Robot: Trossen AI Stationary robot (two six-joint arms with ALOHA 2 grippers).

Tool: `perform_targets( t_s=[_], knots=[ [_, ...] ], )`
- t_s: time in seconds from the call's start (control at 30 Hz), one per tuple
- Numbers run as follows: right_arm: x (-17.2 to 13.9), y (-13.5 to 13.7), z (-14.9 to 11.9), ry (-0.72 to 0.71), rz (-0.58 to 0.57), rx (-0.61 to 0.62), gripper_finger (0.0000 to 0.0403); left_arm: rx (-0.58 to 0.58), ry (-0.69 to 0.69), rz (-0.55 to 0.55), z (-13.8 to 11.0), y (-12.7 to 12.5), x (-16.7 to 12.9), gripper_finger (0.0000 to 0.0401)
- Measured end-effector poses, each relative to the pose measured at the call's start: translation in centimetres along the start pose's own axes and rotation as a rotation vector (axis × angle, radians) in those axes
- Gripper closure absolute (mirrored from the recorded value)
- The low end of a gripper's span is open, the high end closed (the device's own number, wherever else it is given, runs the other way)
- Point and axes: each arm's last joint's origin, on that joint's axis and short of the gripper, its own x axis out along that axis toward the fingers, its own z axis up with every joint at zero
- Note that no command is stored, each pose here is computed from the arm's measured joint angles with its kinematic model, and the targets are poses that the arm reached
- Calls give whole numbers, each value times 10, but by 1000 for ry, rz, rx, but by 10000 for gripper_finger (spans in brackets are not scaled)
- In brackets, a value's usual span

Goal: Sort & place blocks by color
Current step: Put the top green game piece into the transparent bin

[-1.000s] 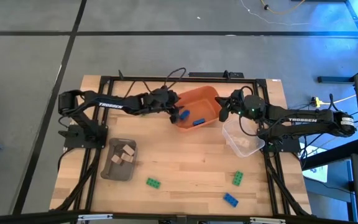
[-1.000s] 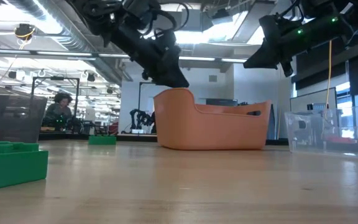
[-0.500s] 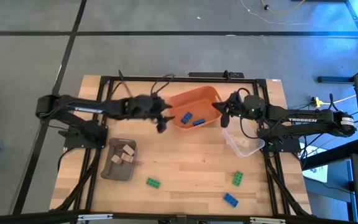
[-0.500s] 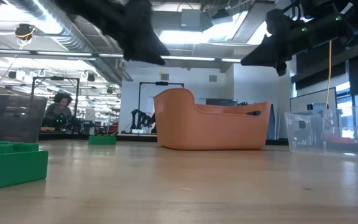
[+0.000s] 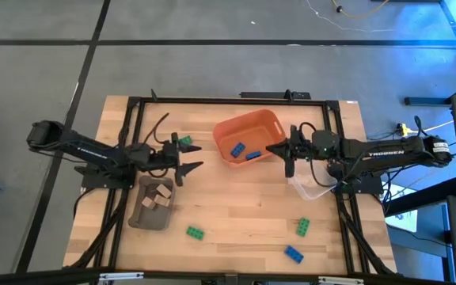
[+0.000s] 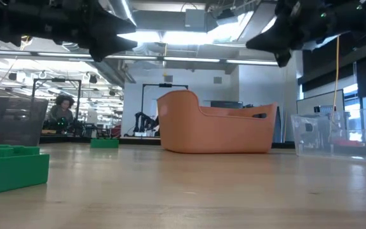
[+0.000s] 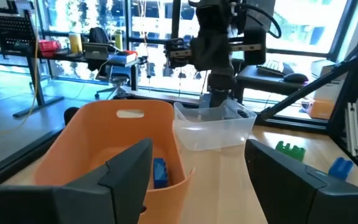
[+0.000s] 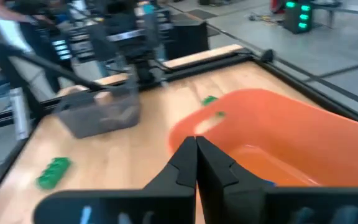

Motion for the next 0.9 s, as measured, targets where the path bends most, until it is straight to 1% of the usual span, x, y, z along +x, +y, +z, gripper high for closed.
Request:
perform_targets(
  t_s=[0.1, 0.23, 0.3, 0.37, 0.57, 0.77, 0.83, 0.9],
  knots=[
    [-1, 11, -2, 4, 33, -30, 402, 0, -5, -1, 0, 0, -2, 154],
    [-2, 17, -4, -6, -20, -45, 402, 4, -1, -2, 0, 1, -2, 154],
    [-3, 17, -5, -6, -47, -46, 402, 4, -1, -2, -1, 1, -2, 154],
    [-2, 14, -5, 1, -49, -44, 402, 1, 0, -5, -1, 0, -2, 154],
    [-5, 7, -4, 43, 71, -8, 402, -2, 2, -43, -1, -3, -3, 154],
    [-9, 3, -1, 35, 59, -49, 402, -9, 3, -39, -1, -4, -3, 154],
    [-9, 3, -2, 5, 65, -64, 402, -20, 6, -41, -1, -4, -3, 154],
    [-10, 1, -10, -47, 77, -65, 402, -21, 9, -53, -1, -4, -3, 154]
  ],
)
